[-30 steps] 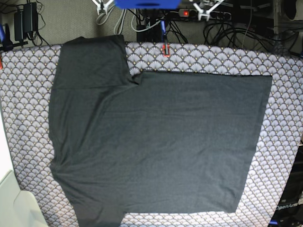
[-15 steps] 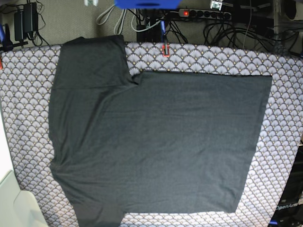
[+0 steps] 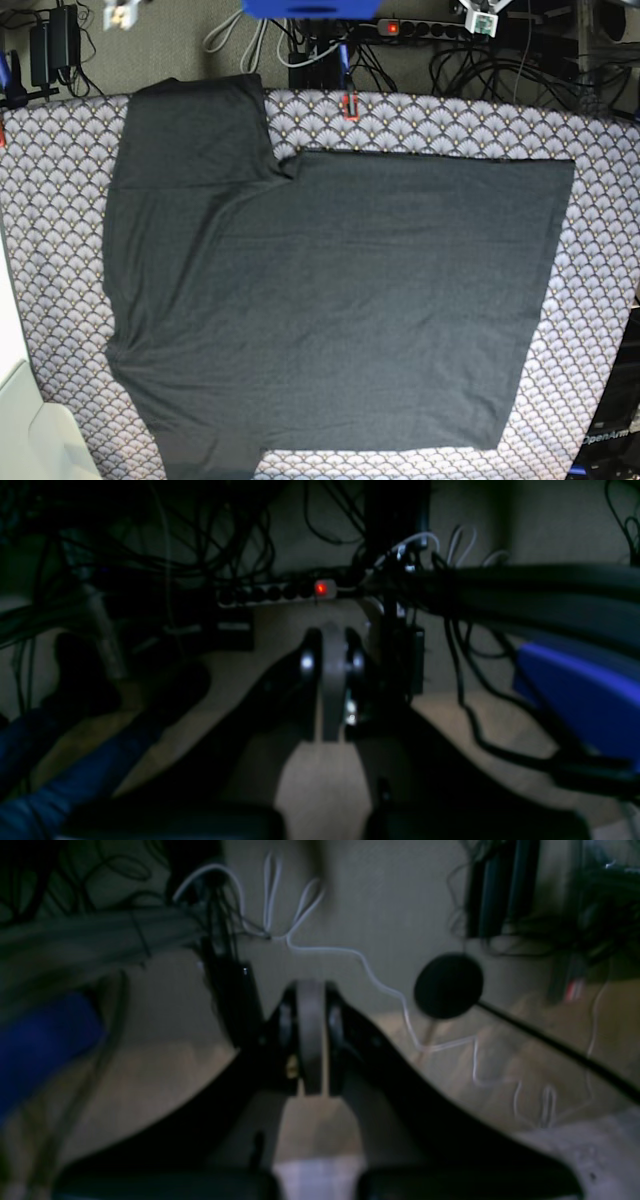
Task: Fold the T-shirt properly
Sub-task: 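Move the right gripper down to the shirt's shoulder corner and grasp it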
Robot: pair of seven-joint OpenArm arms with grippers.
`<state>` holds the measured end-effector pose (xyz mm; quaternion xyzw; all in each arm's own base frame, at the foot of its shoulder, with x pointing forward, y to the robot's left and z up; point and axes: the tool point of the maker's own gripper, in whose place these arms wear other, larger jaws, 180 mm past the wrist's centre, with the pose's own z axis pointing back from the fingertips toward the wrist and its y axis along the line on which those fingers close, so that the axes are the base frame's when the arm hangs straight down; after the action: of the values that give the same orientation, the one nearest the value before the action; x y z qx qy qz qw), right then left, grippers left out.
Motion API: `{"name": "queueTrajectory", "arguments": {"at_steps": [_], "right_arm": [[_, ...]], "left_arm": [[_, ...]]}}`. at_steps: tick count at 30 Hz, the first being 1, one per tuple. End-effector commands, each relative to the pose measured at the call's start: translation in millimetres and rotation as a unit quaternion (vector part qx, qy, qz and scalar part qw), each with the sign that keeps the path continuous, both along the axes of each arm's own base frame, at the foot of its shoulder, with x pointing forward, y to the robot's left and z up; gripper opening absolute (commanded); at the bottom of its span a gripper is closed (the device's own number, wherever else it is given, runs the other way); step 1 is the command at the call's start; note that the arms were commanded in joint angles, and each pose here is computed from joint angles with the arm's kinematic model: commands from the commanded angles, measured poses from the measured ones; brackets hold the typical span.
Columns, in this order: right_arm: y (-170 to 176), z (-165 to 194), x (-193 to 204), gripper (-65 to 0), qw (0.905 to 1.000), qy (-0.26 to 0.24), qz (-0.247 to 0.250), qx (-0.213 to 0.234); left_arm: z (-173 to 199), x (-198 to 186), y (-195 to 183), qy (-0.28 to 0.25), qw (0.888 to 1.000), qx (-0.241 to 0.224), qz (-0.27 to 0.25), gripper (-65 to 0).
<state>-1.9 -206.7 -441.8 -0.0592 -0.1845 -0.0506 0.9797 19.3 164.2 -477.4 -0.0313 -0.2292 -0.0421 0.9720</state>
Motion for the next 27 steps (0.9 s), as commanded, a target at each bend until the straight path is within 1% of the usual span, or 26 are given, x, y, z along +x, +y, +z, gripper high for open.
{"name": "queueTrajectory", "arguments": {"at_steps": [1, 4, 8, 10, 11, 13, 15, 18, 20, 24, 27], "right_arm": [[-4.3, 12.9, 5.1, -65.0, 0.9999, -0.013, 0.002, -0.006], [-13.8, 31.7, 21.9, -65.0, 0.9994, -0.027, -0.001, -0.02], [-16.3, 37.1, 43.4, -65.0, 0.9984, -0.051, -0.003, -0.024], [-16.6, 37.8, 49.8, -65.0, 0.998, -0.058, -0.004, -0.024], [-16.0, 37.9, 51.7, -64.2, 0.9979, -0.061, -0.004, -0.023], [-16.2, 40.0, 64.0, -60.5, 0.9968, -0.076, -0.003, -0.024], [-16.7, 40.6, 71.9, -54.1, 0.9964, -0.081, -0.001, -0.024], [-19.3, 44.5, 86.0, -44.2, 0.9952, -0.094, -0.004, -0.026], [-20.9, 46.6, 95.3, -39.3, 0.9941, -0.104, -0.006, -0.028], [-22.9, 51.4, 112.2, -34.5, 0.9918, -0.124, -0.003, -0.031], [-22.6, 54.2, 121.9, -32.6, 0.9902, -0.136, -0.002, -0.031]], "left_arm": [[10.6, 4.2, -3.8, -0.015, 1.0, -0.005, -0.004, -64.7], [32.3, 21.5, -3.7, -0.049, 0.999, -0.007, 0.004, -64.7], [59.0, 46.1, 8.3, -0.097, 0.995, 0.005, 0.033, -64.6], [65.0, 51.6, 19.5, -0.096, 0.994, 0.017, 0.046, -64.6], [65.4, 51.7, 24.5, -0.085, 0.995, 0.023, 0.051, -64.5], [66.4, 55.7, 28.8, -0.068, 0.996, 0.027, 0.057, -64.7], [70.4, 67.0, 29.3, -0.061, 0.996, 0.029, 0.057, -64.6], [74.0, 75.2, 26.1, -0.064, 0.996, 0.025, 0.055, -64.7], [76.1, 81.5, 23.5, -0.07, 0.995, 0.011, 0.064, -64.7], [78.9, 92.0, 16.8, -0.08, 0.993, -0.025, 0.079, -64.7], [80.2, 94.3, 18.9, -0.081, 0.994, -0.025, 0.071, -64.5]]}}
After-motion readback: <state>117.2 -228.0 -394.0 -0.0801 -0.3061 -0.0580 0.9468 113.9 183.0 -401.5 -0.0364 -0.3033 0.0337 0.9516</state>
